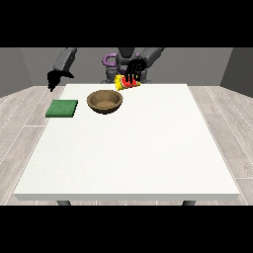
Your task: Pick the cup and pour the ball into the bowl, then pick the bowl and place it on the pad
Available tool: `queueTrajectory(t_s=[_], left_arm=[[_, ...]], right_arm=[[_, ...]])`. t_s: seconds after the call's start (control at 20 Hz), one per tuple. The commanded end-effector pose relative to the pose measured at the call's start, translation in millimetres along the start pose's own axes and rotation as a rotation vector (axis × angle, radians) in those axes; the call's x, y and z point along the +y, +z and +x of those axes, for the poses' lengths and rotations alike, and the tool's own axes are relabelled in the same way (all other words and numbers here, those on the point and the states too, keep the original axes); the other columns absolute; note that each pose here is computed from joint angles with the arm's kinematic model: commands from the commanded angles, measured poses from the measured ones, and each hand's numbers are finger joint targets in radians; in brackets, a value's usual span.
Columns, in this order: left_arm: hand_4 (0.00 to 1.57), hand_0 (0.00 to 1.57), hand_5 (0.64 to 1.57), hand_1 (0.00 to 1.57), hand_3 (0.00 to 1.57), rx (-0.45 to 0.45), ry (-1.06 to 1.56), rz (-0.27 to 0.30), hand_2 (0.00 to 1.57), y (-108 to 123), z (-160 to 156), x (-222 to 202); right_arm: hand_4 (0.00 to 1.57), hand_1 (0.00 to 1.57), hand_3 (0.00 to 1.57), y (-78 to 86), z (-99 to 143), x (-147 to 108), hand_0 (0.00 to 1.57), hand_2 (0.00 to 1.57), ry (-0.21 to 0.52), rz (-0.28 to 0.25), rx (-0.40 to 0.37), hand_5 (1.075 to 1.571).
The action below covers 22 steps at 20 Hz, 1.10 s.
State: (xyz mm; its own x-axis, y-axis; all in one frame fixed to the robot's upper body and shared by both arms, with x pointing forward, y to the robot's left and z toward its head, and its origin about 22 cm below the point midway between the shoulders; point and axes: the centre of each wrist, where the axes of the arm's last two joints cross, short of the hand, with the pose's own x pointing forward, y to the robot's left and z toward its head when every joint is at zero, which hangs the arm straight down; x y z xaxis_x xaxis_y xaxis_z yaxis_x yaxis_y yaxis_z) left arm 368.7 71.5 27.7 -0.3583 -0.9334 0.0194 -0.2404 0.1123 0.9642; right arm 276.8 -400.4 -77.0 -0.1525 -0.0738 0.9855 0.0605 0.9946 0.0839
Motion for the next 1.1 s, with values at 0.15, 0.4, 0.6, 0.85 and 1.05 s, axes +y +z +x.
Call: queueTrajectory(t_s=[0.15, 0.4, 0.6, 0.85, 1.05], left_arm=[[0.8, 0.0, 1.534, 0.0, 1.52, -0.076, -0.162, -0.05, 1.57, -25.8, 36.0, 35.9], [0.52, 0.0, 1.523, 0.0, 1.57, -0.149, -0.248, 0.0, 1.57, -16.4, 64.3, 50.2], [0.62, 0.0, 1.537, 0.0, 1.57, -0.216, -0.287, -0.005, 1.57, -16.4, 65.0, 61.1], [0.81, 0.06, 1.566, 0.06, 1.57, -0.315, -0.425, -0.054, 1.57, -1.3, 82.6, 48.4], [1.13, 1.16, 1.542, 1.16, 1.57, -0.376, -0.563, -0.078, 1.57, -11.6, 82.2, 60.6]], right_arm=[[0.41, 0.0, 0.37, 12.2, -7.0, -5.1, 0.0, 0.29, 0.008, -0.004, 0.006, 1.537], [0.4, 0.0, 0.35, 27.8, -9.5, -21.6, 0.0, 0.21, -0.023, -0.023, -0.016, 1.538], [0.42, 0.0, 0.35, 33.1, -12.3, -23.2, 0.0, 0.17, -0.001, -0.076, -0.033, 1.534], [0.42, 0.0, 0.26, 13.1, 5.6, -30.9, 0.0, 0.12, -0.026, -0.059, -0.031, 1.53], [0.42, 0.0, 0.25, 22.6, 2.7, -34.4, 0.0, 0.1, 0.007, -0.056, -0.037, 1.53]])
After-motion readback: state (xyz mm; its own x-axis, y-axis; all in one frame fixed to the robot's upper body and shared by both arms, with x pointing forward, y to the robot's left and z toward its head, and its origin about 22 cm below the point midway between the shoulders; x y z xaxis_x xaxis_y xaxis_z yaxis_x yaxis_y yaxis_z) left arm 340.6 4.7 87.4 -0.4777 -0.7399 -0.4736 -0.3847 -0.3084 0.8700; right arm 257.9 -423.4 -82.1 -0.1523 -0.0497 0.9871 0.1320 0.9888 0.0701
